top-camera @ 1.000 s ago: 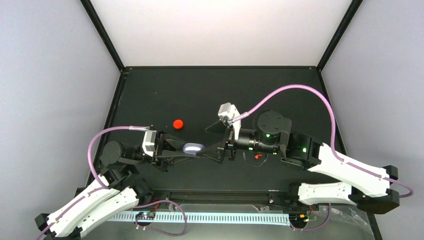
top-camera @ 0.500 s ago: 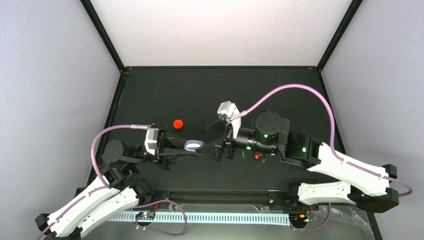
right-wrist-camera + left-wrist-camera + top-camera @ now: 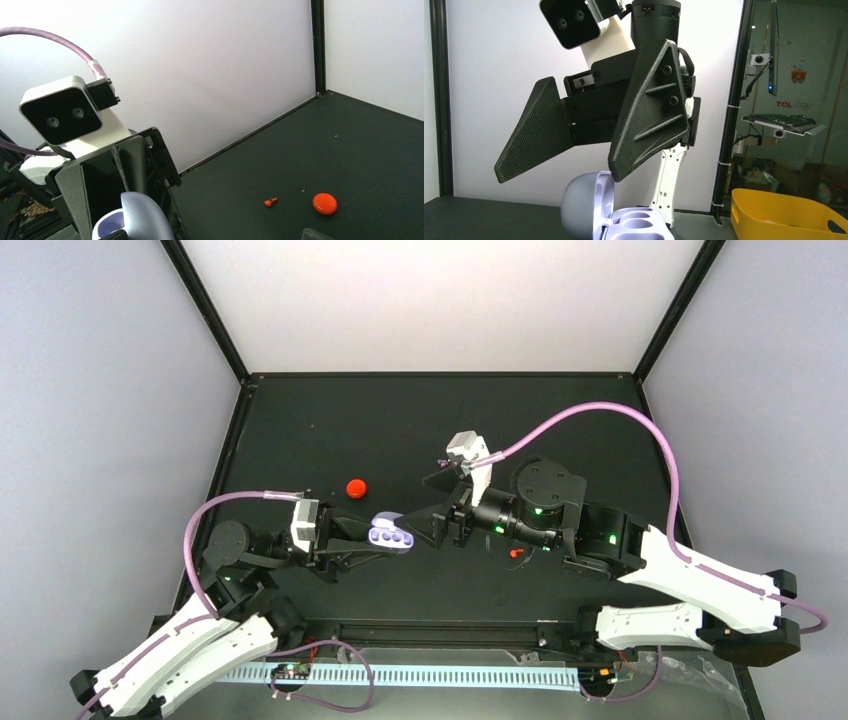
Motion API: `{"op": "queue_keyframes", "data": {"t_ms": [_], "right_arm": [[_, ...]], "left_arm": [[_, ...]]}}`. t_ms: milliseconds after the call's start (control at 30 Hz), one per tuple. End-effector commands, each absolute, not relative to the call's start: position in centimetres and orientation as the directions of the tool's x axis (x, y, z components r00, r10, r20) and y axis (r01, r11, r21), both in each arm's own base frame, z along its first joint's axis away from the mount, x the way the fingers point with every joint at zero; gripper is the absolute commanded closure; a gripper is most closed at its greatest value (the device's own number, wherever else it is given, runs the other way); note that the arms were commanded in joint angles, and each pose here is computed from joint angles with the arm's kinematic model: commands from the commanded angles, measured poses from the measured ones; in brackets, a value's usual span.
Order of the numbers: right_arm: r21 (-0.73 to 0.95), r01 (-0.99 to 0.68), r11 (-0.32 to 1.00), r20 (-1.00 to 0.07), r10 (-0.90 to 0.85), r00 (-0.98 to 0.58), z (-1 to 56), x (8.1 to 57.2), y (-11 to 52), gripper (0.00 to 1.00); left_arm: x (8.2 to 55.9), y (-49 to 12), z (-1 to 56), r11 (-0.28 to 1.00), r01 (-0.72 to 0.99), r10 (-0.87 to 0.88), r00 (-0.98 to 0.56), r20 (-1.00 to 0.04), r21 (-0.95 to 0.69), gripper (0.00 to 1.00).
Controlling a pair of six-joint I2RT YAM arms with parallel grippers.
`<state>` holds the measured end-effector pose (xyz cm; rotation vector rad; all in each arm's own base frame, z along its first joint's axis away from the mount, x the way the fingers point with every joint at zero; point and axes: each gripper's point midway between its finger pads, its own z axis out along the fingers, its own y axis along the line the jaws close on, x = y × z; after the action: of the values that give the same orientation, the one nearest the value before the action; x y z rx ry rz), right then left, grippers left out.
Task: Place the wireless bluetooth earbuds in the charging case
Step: Open the charging case.
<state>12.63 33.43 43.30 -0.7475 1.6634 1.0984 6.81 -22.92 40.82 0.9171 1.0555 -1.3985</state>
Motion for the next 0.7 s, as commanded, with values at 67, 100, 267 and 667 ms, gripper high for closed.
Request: {"op": "queue_keyframes", "data": {"t_ms": [67,100,267,667], "right_arm": [[0.306,-0.814,0.494,-0.94,0.023,-0.34,42.7,14.3,32.6,0.11],[0.306,-0.814,0.494,-0.94,0.024,-0.34,42.7,14.3,32.6,0.11],[0.309,-0.811,0.497,-0.94,0.029,-0.34,42.8,14.3,32.3,0.11],[0.312,-0.876,0.369,-0.944,0.019,-0.329,43.5,11.9,32.8,0.09]], "left_arm": [[4.7,-21.9,42.5,-0.054,0.998,-0.35,-0.029,-0.936,-0.011,0.99],[4.7,-21.9,42.5,-0.052,0.999,-0.35,-0.028,-0.936,-0.011,0.98],[4.9,-21.9,42.4,-0.042,0.999,-0.348,-0.029,-0.937,-0.016,0.98],[5.3,-21.9,42.0,-0.016,0.999,-0.345,-0.037,-0.938,-0.033,0.99]]}}
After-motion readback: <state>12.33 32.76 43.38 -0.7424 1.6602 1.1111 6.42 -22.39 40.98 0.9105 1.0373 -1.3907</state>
